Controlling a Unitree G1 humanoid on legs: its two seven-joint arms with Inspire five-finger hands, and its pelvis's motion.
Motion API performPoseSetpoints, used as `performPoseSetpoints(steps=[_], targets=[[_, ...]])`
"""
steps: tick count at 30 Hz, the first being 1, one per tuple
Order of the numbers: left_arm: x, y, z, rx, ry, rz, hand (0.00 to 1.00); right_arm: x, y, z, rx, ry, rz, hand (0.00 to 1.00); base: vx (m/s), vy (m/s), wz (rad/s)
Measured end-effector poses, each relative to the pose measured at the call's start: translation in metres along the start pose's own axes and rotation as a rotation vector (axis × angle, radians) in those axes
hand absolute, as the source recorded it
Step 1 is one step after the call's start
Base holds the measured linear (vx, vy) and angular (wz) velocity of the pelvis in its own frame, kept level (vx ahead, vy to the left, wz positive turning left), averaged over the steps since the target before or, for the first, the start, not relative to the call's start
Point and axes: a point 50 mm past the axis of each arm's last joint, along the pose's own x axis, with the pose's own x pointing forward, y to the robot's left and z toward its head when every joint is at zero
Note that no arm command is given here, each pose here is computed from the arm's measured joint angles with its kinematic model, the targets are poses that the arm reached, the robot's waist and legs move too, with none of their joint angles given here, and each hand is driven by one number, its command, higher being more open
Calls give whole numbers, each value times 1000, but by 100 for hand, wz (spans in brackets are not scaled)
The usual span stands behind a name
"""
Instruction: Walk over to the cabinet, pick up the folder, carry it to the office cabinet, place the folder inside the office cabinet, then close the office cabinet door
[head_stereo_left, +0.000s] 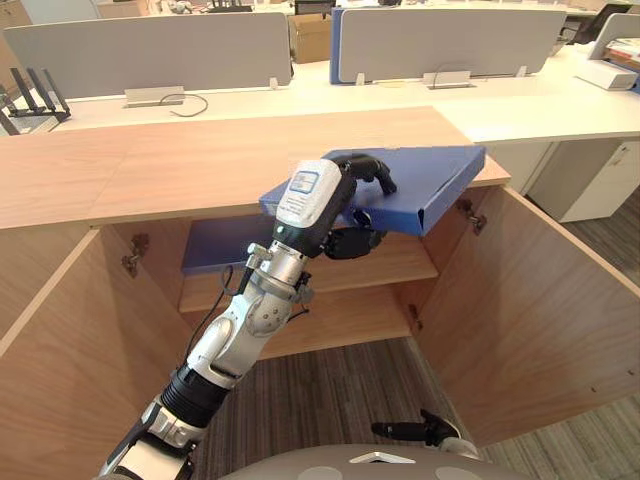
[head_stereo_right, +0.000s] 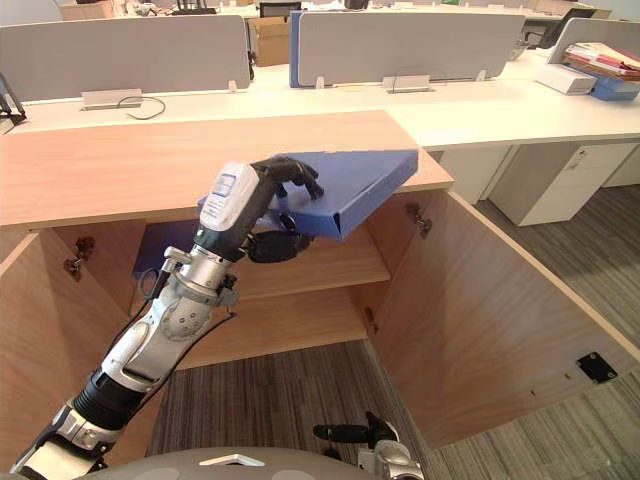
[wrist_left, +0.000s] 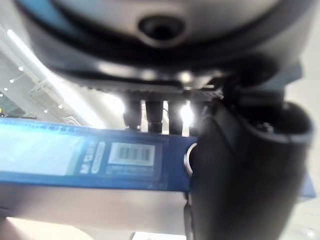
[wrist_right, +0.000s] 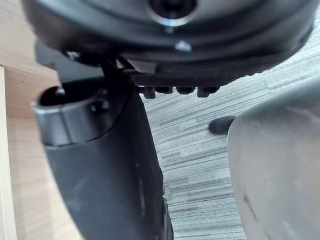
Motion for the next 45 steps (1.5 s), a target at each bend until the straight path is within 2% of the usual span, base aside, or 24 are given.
performPoseSetpoints(steps=[9, 18, 26, 38, 40, 45], targets=[[2, 30, 8, -96, 6, 190, 0, -1, 0, -6, 9, 19, 6, 100, 0, 0, 3], [2, 58, 4, -73, 44, 408, 0, -1, 0, -8, 18, 28, 7, 100, 0, 0, 0], [2, 60, 1, -104, 76, 430, 0, -1, -1, -11, 39, 35, 2, 100, 0, 0, 0], [0, 68, -9, -625, 120, 486, 0, -2, -3, -17, 76, 53, -8, 100, 0, 0, 0], [0, 70, -9, -761, 96, 493, 0, -1, -1, -9, 20, 25, 7, 100, 0, 0, 0], [-2, 87, -3, -938, 8, 536, 0, -4, 19, 10, -175, -91, 110, 100, 0, 0, 0]])
